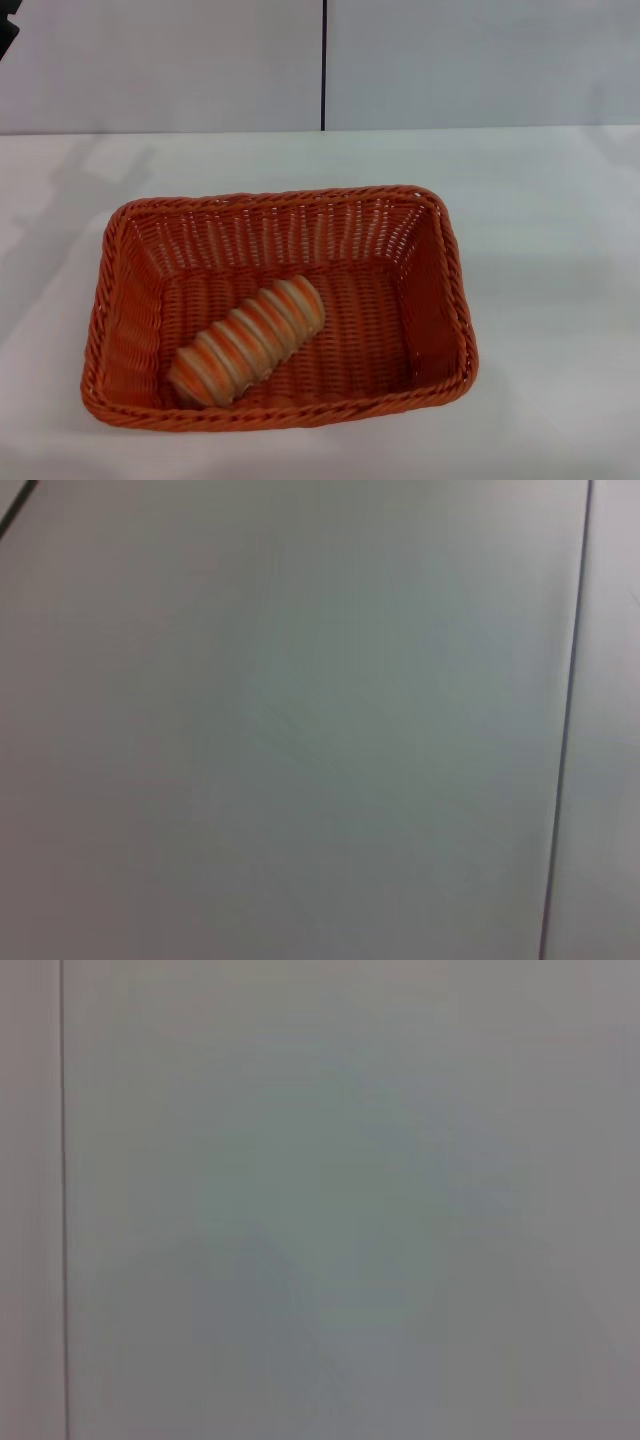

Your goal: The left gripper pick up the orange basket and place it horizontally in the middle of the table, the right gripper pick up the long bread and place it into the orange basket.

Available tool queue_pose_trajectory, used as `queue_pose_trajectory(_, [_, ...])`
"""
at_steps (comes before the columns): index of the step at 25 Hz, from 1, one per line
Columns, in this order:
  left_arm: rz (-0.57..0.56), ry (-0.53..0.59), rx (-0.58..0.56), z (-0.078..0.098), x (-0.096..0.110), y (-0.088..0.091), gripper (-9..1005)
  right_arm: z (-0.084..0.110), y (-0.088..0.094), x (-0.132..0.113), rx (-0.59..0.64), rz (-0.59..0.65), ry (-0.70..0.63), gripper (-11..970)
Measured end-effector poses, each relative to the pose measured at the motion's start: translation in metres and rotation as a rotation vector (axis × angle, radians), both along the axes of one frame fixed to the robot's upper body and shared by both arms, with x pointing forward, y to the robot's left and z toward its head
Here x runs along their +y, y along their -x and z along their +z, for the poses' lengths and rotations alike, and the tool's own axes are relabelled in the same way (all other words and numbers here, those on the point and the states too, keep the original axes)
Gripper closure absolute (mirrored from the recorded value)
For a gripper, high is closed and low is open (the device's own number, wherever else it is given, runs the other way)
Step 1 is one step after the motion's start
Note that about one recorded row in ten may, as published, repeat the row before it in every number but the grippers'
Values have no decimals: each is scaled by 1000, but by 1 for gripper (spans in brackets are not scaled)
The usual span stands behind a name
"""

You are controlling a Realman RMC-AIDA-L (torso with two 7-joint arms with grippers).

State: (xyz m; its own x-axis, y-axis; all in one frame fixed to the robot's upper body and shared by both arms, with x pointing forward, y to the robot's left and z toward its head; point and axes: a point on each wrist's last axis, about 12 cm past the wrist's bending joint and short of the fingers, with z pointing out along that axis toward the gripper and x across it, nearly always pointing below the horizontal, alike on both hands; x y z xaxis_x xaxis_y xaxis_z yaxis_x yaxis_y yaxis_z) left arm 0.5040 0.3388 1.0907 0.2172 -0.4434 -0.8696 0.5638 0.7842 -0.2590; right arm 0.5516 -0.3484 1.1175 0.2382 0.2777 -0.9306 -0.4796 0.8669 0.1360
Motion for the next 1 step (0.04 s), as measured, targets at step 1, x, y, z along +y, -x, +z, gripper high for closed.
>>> queue_pose_trajectory(1, [1,3,0,0,0,1,196,-1,0,0,1,-5,0,183])
